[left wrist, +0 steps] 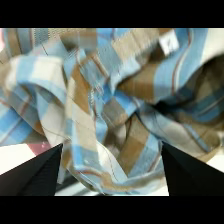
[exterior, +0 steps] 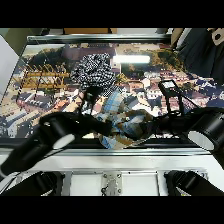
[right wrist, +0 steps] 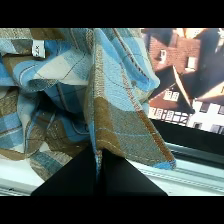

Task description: Fold the clothes and pants, and hang the long-sleeved shirts on hangers.

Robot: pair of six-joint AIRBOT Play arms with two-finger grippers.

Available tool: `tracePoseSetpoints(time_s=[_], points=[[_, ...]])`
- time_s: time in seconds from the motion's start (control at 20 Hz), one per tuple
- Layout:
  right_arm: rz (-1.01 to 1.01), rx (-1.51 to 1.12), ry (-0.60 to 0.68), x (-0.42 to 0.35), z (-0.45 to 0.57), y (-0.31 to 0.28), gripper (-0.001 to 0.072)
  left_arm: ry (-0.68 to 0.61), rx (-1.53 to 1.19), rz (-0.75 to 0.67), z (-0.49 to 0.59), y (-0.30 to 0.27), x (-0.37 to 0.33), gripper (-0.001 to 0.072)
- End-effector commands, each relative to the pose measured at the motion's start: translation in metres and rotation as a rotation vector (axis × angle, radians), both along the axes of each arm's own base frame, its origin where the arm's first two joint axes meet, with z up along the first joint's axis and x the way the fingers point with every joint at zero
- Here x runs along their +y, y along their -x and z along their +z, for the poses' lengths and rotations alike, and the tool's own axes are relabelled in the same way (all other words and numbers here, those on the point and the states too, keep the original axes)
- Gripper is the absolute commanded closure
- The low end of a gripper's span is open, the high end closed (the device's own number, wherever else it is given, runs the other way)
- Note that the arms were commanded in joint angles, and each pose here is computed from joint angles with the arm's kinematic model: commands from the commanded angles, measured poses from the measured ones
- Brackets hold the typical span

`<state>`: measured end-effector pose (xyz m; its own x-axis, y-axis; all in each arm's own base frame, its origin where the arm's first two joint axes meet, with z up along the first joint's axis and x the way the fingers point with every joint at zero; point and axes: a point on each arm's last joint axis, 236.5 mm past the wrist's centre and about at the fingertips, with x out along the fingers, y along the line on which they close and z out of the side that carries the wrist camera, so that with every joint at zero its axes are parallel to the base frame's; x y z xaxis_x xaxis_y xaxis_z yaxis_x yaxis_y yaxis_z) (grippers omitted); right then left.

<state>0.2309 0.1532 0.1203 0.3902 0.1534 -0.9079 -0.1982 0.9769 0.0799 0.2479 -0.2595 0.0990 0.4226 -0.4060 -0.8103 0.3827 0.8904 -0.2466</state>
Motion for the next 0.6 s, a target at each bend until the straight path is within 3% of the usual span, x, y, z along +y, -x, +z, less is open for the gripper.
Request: tracePoseSetpoints(time_s=[0.0,0.25,0.55], points=[[-0.003,0.012,0.0,0.0,-0.002,0.003,0.0696,0.066,-0.094,0.093,0.045,-0.028,0.038,0.0066],[-0.003,0.012,-0.001,0.0,-0.002,0.003,0.0697,-0.066,-0.158,0.288,0.044,-0.084,0.147,0.0066],[-0.003,0.012,0.0,0.0,-0.002,0.003,0.0697,-0.219,-0.034,0.466,-0.044,-0.156,0.252,0.0066]])
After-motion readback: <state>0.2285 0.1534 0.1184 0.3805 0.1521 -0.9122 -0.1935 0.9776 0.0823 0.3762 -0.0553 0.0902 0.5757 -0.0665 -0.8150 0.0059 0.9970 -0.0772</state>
